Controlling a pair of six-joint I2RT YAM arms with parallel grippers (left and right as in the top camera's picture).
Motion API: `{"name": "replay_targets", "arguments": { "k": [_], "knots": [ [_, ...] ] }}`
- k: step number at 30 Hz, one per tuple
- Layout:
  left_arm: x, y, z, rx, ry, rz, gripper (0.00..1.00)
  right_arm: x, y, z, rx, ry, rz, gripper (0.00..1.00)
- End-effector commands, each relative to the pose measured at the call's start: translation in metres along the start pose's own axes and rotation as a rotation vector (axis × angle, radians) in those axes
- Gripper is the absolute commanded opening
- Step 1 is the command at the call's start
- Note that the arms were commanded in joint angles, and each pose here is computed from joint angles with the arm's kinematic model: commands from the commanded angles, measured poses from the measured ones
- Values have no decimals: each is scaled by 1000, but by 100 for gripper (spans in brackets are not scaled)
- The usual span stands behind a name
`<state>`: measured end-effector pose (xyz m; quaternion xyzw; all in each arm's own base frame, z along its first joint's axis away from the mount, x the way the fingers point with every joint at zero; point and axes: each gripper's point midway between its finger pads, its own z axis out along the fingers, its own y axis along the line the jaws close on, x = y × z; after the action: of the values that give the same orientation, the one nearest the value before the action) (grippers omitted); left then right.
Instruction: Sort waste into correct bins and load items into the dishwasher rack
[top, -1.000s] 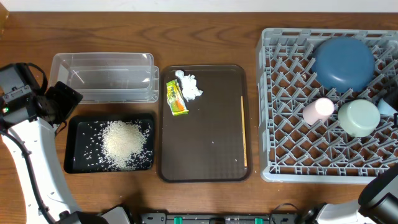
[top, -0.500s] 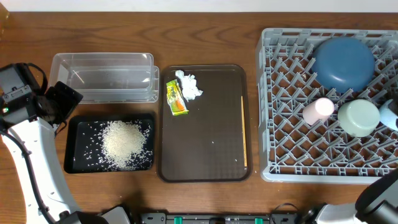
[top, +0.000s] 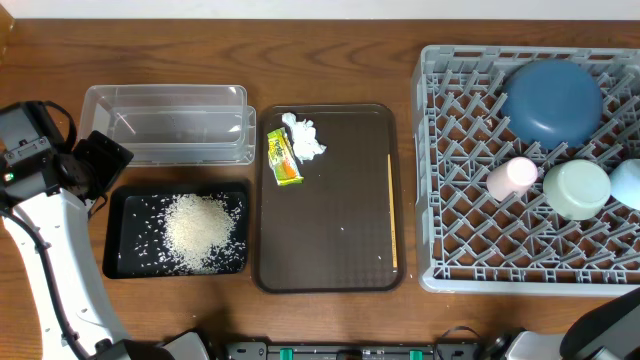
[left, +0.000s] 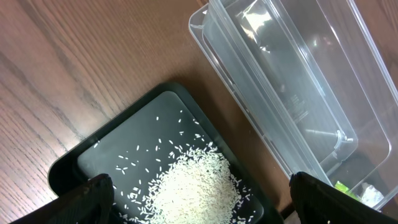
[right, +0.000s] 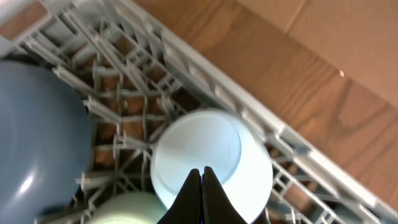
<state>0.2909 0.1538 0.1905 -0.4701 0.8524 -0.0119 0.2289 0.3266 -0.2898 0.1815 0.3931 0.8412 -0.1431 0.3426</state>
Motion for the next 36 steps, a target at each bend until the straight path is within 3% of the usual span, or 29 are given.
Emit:
{"name": "replay_targets", "arguments": {
  "k": [1,10,30,36],
  "knots": [
    [1,3,3,-11,6,-10,93,3,4,16,-14,22,-25,2],
    [1,3,3,-11,6,-10,93,24,0,47,12,97,-37,1],
    [1,3,3,-11,6,-10,93,57,-35,37,195,231,-19,1],
    [1,3,3,-11,5,-10,93,45,-43,18,236,185,-17,1]
  ]
}}
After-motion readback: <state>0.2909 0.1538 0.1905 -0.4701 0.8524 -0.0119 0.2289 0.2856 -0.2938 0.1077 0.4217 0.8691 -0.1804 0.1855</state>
